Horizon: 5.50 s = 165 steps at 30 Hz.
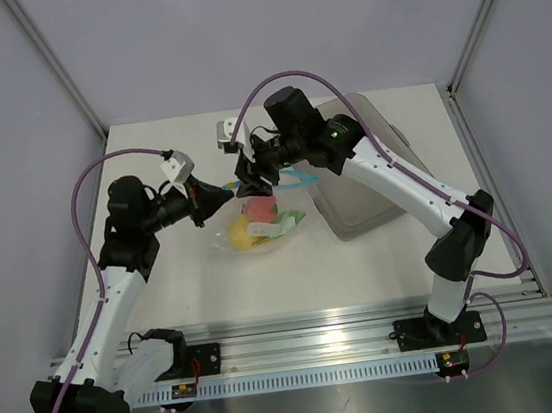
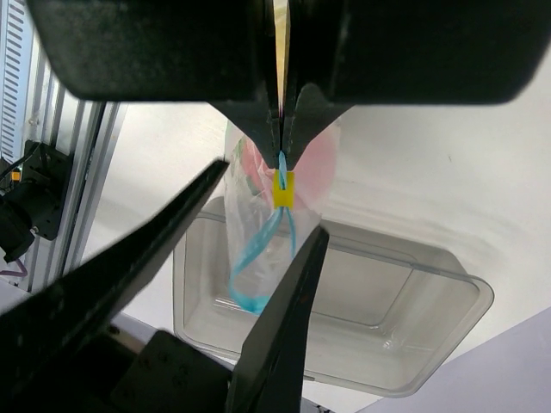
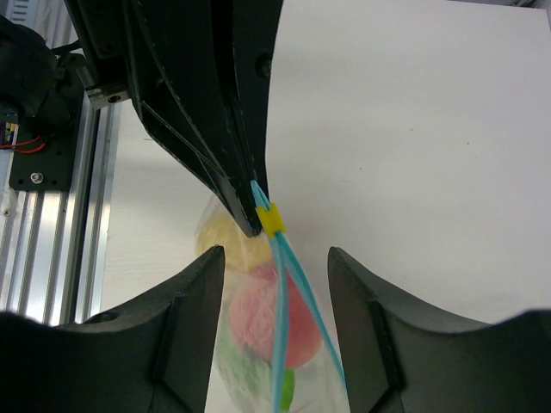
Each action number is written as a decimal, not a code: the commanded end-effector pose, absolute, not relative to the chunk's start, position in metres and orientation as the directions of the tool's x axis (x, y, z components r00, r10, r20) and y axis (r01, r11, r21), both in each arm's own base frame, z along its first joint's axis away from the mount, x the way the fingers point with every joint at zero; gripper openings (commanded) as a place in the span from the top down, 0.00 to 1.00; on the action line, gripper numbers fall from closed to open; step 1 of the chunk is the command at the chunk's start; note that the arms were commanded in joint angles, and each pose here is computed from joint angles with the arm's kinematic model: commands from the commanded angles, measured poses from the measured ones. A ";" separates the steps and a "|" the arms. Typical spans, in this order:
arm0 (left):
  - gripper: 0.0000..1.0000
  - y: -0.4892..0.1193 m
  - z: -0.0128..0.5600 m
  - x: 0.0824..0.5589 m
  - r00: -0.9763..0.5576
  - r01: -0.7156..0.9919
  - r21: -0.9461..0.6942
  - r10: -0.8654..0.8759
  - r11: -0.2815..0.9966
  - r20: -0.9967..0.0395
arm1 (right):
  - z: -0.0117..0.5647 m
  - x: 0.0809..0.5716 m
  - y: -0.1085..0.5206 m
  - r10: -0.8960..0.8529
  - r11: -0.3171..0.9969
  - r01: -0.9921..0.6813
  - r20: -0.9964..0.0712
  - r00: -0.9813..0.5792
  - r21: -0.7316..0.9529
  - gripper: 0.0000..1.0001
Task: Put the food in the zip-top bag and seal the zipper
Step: Zip the zipper food storage bag at the center of the board, then place the zipper food storage bag at the center of the board.
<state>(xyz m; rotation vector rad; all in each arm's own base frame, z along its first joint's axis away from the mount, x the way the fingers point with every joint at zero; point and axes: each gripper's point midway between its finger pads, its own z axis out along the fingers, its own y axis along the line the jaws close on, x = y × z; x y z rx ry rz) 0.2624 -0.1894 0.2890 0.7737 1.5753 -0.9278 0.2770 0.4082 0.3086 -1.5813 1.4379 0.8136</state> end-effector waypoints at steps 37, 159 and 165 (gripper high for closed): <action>1.00 -0.195 0.326 0.254 -0.054 0.909 -0.050 0.000 0.414 -0.999 | 0.340 0.260 0.416 -0.348 -0.120 -0.991 -0.933 0.091 -0.052 0.88; 1.00 -0.102 0.374 0.368 -0.104 0.591 -0.216 -0.191 0.777 -0.976 | 0.335 0.357 0.298 -0.416 0.563 -0.769 -0.908 0.054 -0.304 0.98; 0.97 -0.091 0.396 0.379 -0.054 0.567 -0.183 -0.185 0.803 -0.981 | 0.341 0.383 0.327 -0.374 0.551 -0.772 -0.921 0.111 -0.317 0.97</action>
